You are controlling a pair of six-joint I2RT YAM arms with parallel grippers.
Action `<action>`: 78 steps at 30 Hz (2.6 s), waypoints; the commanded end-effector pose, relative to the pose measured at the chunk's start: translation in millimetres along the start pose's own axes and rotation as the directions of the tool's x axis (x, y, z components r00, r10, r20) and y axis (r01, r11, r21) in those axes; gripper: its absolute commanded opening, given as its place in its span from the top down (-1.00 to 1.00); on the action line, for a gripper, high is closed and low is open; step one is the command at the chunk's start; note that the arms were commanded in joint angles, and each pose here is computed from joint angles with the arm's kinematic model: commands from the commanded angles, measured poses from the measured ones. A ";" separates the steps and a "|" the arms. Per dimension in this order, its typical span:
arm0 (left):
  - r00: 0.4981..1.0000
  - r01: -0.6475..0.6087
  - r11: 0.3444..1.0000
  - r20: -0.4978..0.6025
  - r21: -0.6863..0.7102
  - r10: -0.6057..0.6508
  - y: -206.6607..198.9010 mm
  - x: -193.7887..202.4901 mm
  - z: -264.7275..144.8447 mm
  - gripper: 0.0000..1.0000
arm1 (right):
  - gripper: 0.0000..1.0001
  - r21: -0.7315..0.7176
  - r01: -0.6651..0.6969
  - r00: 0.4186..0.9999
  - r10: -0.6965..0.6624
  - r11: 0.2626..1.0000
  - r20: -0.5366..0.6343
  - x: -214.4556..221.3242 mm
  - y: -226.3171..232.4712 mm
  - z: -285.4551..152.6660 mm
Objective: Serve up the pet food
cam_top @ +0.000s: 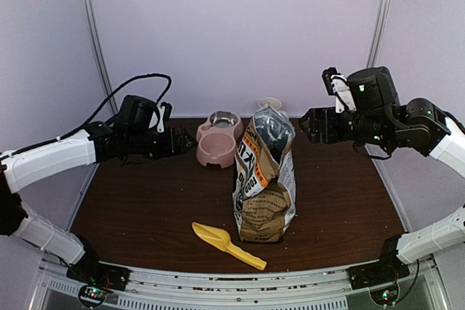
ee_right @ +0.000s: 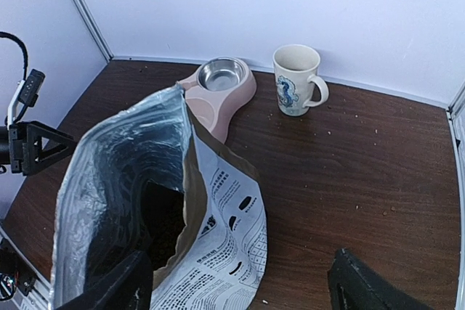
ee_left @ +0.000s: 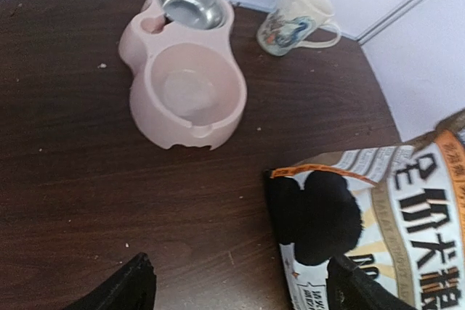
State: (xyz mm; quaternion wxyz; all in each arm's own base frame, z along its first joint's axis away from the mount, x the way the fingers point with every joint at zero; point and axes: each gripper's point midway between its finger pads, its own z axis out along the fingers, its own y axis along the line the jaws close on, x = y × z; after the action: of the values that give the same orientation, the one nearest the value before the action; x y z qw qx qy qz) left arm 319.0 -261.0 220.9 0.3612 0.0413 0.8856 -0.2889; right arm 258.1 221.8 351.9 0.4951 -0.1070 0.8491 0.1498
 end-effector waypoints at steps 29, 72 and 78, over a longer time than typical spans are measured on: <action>0.971 0.232 0.905 0.025 -0.358 -0.239 72.9 -7.5 180.0 -0.54 | -0.81 0.012 -0.104 0.993 0.103 0.994 0.061 19.6 -31.8 -27.5; 0.989 0.131 0.892 -0.010 -0.433 -0.150 102.3 -8.7 188.3 -0.58 | -0.83 0.005 -0.121 0.991 0.121 0.993 0.056 21.0 -30.8 -27.5; 0.983 0.147 0.869 -0.032 -0.472 -0.183 117.5 5.5 190.6 -0.46 | -0.83 0.015 -0.120 0.991 0.119 0.993 0.056 20.5 -33.4 -29.8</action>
State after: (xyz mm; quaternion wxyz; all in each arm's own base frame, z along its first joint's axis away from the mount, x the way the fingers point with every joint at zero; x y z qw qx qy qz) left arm 466.0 -277.8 67.5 0.3153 -0.1042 0.9363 -0.1144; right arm 234.9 184.7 338.2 0.5064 -0.0596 0.8420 0.1761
